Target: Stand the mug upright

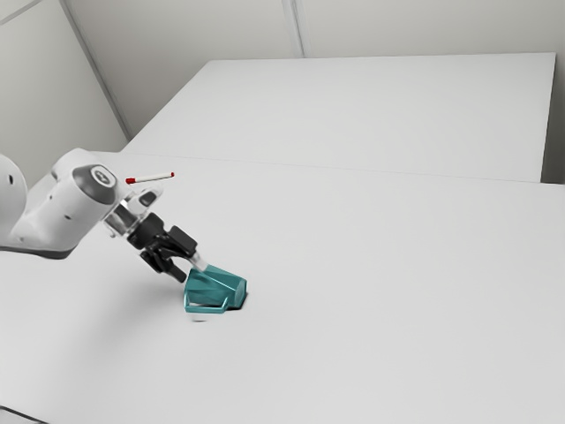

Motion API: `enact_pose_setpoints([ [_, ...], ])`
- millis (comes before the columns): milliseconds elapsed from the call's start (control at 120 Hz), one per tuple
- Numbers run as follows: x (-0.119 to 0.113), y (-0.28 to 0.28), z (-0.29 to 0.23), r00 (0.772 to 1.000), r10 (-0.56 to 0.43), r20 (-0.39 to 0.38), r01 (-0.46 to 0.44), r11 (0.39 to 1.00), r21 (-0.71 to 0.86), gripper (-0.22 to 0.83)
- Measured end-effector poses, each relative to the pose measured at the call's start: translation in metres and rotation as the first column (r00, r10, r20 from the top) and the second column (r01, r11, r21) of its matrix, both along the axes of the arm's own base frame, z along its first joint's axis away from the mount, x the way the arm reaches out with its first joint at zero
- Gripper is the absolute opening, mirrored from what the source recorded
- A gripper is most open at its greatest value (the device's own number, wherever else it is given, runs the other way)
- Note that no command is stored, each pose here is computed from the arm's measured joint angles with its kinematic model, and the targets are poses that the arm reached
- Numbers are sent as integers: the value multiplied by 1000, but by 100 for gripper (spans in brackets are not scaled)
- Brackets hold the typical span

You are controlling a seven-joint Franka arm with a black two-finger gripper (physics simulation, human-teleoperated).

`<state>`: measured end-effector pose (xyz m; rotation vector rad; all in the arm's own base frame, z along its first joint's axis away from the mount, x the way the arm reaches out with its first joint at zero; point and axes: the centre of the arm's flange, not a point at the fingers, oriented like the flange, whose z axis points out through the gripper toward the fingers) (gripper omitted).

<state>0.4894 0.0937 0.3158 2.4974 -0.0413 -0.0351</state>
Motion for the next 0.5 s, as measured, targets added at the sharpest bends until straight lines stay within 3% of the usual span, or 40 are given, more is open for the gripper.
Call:
enact_pose_setpoints([
  [500, 1, -13, -26, 997, 81, 12, -79, 988, -131, 62],
])
